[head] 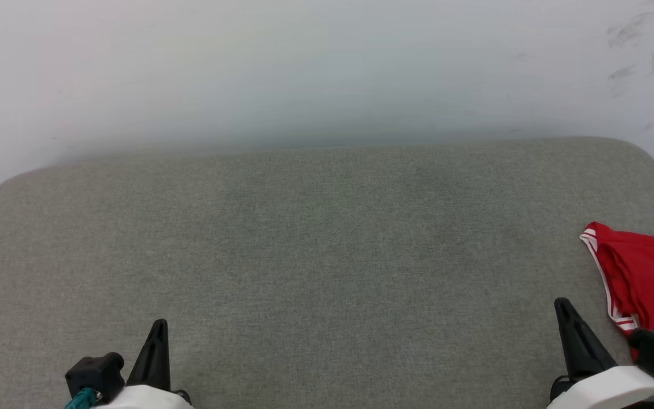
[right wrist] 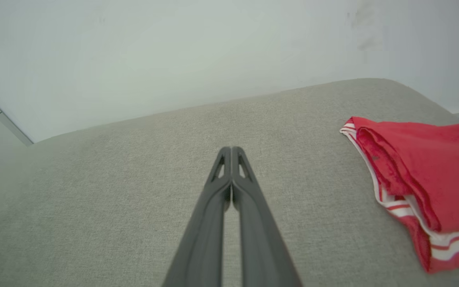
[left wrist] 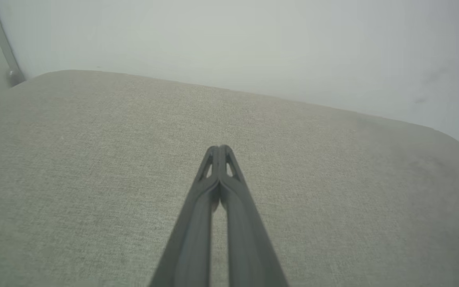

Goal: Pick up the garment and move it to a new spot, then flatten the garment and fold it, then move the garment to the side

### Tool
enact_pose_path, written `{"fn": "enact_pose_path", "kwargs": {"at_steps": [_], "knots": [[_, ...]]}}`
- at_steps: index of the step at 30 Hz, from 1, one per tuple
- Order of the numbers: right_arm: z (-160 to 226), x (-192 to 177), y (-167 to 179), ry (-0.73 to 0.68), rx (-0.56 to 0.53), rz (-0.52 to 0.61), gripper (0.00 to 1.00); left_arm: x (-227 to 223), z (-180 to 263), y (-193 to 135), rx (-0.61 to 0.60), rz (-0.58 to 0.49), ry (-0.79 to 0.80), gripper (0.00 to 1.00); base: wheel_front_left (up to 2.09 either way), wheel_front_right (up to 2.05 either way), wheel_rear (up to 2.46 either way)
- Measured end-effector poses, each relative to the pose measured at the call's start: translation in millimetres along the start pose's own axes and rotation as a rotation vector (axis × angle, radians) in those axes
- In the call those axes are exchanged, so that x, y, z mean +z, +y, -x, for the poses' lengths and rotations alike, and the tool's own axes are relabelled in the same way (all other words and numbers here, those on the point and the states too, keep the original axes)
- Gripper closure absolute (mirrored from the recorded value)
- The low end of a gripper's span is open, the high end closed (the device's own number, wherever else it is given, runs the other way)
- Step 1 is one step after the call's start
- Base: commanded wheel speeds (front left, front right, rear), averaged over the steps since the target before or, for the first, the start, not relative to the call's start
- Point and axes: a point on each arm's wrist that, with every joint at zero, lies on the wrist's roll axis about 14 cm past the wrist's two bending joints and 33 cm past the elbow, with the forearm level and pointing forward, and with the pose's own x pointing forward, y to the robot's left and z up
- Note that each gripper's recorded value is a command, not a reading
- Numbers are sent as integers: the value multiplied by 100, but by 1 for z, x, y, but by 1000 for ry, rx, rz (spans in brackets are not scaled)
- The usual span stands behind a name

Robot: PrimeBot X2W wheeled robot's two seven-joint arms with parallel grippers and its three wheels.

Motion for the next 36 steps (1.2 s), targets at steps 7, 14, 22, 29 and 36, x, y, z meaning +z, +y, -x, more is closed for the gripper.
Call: {"fn": "enact_pose_path", "kwargs": {"at_steps": [7,14,22,29,36], "knots": [[-3,-3,-2,4,-5,-132,100,-1,-4,5,27,129,23,100,0,0,0],[-7,-3,-2,1,-5,-254,100,-3,-6,8,49,252,43,100,0,0,0],[-12,-3,-3,-3,-5,-382,100,-3,-9,10,64,383,52,100,0,0,0],[-17,-1,-3,-12,-2,-485,100,0,-13,10,67,486,51,100,0,0,0],[-21,-1,-3,-15,-2,-579,100,-1,-15,11,72,587,56,100,0,0,0]]}}
